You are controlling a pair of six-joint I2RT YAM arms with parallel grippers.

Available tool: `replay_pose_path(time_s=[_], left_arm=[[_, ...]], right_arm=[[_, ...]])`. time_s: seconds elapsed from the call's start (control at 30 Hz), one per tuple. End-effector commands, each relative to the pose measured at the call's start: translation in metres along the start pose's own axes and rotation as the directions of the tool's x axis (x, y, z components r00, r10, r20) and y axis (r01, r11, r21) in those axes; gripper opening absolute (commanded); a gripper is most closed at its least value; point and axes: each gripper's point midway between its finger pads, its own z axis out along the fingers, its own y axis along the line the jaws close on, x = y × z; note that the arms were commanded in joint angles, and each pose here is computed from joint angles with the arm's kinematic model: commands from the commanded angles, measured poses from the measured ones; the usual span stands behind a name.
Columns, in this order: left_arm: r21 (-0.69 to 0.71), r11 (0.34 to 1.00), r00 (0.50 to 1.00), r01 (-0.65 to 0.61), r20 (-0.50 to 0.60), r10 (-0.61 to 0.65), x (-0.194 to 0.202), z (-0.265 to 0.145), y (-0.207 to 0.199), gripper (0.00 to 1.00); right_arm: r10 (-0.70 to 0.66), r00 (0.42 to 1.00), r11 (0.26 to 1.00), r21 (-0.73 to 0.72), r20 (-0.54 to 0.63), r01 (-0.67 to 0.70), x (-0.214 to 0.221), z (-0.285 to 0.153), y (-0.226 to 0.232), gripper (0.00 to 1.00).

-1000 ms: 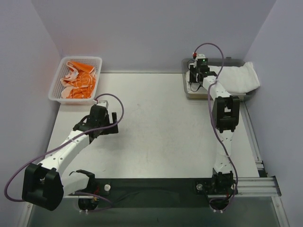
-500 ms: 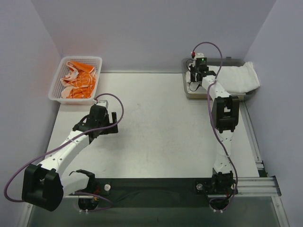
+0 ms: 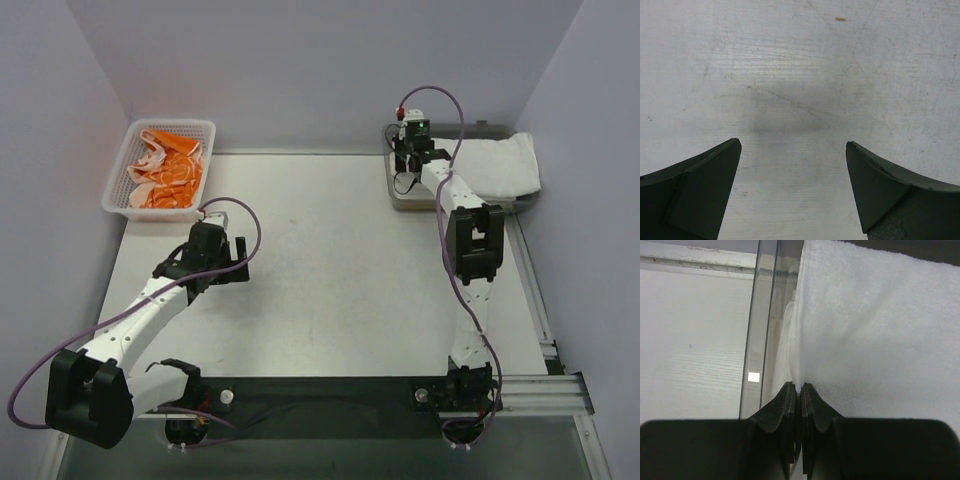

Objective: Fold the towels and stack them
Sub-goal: Neatly place the folded towel into the bin

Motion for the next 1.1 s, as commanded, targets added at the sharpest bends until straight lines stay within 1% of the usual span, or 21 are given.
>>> replay_pose_path(time_s=[0.0,0.1,0.3,0.37,0.53,0.57,0.6,0.77,0.9,0.97,1.0,1.07], left_arm=[[0.013,1.000,0.998,-0.002,0.068,0.001,-0.020,-0.009,-0.005,0.98],[0.014,1.000,0.997,-0.002,0.072,0.001,-0.021,-0.009,-0.005,0.97],[0.014,1.000,0.997,-0.002,0.072,0.001,-0.021,-0.010,-0.005,0.98],[0.014,1.000,0.997,-0.004,0.074,0.003,-0.021,-0.010,-0.005,0.97],[0.014,1.000,0.997,-0.001,0.075,0.000,-0.022,-0.010,-0.004,0.98],[0.015,1.000,0.997,-0.002,0.075,0.001,-0.021,-0.010,-0.005,0.98],[0.016,1.000,0.997,-0.002,0.076,0.001,-0.022,-0.010,-0.005,0.97],[0.016,1.000,0.997,-0.002,0.078,0.000,-0.022,-0.010,-0.005,0.97],[0.018,1.000,0.997,-0.002,0.082,0.001,-0.023,-0.011,-0.005,0.97],[0.018,1.000,0.997,-0.003,0.079,0.002,-0.022,-0.011,-0.005,0.97],[0.018,1.000,0.997,-0.003,0.079,0.002,-0.022,-0.011,-0.005,0.97],[0.022,1.000,0.997,-0.001,0.081,-0.001,-0.022,-0.012,-0.006,0.98]], right_arm=[[0.018,0.993,0.998,-0.069,0.114,-0.010,-0.044,-0.032,0.026,0.00],[0.053,0.993,0.996,-0.082,0.107,-0.044,-0.041,-0.028,0.029,0.00],[0.044,0.997,0.994,-0.106,0.066,-0.037,-0.022,-0.022,0.041,0.00],[0.022,0.998,0.994,-0.108,0.053,-0.016,-0.015,-0.023,0.046,0.00],[0.013,0.997,0.993,-0.117,0.077,-0.004,-0.021,-0.034,0.050,0.00],[0.015,0.993,0.993,-0.119,0.116,-0.001,-0.032,-0.036,0.050,0.00],[0.014,0.992,0.992,-0.125,0.129,0.002,-0.036,-0.040,0.051,0.00],[0.015,0.990,0.988,-0.152,0.142,0.007,-0.042,-0.043,0.055,0.00],[0.009,0.995,0.984,-0.179,0.103,0.009,-0.024,-0.037,0.060,0.00],[0.004,0.997,0.975,-0.222,0.077,0.013,-0.012,-0.036,0.069,0.00],[-0.019,0.996,0.970,-0.240,0.083,0.038,-0.011,-0.039,0.072,0.00],[-0.029,0.998,0.955,-0.292,0.063,0.046,-0.003,-0.043,0.081,0.10]])
